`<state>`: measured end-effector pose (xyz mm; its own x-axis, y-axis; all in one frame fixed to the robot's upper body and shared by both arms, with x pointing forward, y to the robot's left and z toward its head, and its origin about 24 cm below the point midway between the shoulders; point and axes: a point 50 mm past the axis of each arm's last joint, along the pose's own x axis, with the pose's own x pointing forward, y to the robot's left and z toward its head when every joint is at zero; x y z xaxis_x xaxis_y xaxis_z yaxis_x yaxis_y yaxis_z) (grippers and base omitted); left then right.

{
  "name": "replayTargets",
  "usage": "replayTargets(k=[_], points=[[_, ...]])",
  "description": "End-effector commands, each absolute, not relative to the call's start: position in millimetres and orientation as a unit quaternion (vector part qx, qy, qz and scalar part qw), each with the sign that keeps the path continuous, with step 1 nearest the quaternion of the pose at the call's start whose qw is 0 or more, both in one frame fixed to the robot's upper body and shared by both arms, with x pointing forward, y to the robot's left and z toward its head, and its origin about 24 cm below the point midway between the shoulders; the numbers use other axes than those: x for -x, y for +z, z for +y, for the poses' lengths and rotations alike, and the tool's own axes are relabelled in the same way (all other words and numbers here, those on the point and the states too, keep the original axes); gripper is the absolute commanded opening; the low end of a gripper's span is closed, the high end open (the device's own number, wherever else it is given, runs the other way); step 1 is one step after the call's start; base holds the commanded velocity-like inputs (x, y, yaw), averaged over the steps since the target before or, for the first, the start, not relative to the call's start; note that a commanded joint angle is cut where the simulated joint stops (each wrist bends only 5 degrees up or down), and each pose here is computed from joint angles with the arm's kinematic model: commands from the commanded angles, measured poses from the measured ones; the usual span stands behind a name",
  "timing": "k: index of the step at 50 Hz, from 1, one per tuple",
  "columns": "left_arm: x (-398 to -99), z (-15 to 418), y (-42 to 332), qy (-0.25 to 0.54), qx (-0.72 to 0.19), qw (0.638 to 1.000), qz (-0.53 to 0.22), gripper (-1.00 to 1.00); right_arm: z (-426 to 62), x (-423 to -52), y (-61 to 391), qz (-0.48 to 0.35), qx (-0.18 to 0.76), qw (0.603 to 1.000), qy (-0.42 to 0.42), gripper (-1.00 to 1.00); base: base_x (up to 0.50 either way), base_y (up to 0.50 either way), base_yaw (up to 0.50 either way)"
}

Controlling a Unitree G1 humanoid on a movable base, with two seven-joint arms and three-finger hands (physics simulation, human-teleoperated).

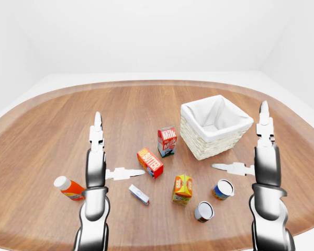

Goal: Pick up the alphabet soup and the tomato sauce, and put them in the basket.

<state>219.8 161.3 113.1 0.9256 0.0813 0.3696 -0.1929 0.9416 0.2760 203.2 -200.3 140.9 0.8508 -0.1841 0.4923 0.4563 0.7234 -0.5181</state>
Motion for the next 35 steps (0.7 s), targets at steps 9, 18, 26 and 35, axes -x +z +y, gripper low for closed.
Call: replayTargets(k=[9, 18, 26, 35], points=[[-219, 161, 115, 0.070, -0.156, 0.968, -0.182, 1.00, -216, -196, 148, -0.190, 0.450, 0.846, -0.212, 1.00, 0.00, 0.00, 0.00], [-220, 161, 114, 0.070, -0.156, 0.968, -0.182, 1.00, -222, -192, 153, -0.178, 0.492, 0.825, -0.214, 1.00, 0.00, 0.00, 0.00], [-220, 161, 112, 0.071, -0.157, 0.969, -0.177, 1.00, -227, -190, 156, -0.161, 0.515, 0.816, -0.206, 1.00, 0.00, 0.00, 0.00], [-220, 161, 113, 0.070, -0.157, 0.969, -0.180, 1.00, -233, -187, 145, -0.113, 0.546, 0.808, -0.190, 1.00, 0.00, 0.00, 0.00]])
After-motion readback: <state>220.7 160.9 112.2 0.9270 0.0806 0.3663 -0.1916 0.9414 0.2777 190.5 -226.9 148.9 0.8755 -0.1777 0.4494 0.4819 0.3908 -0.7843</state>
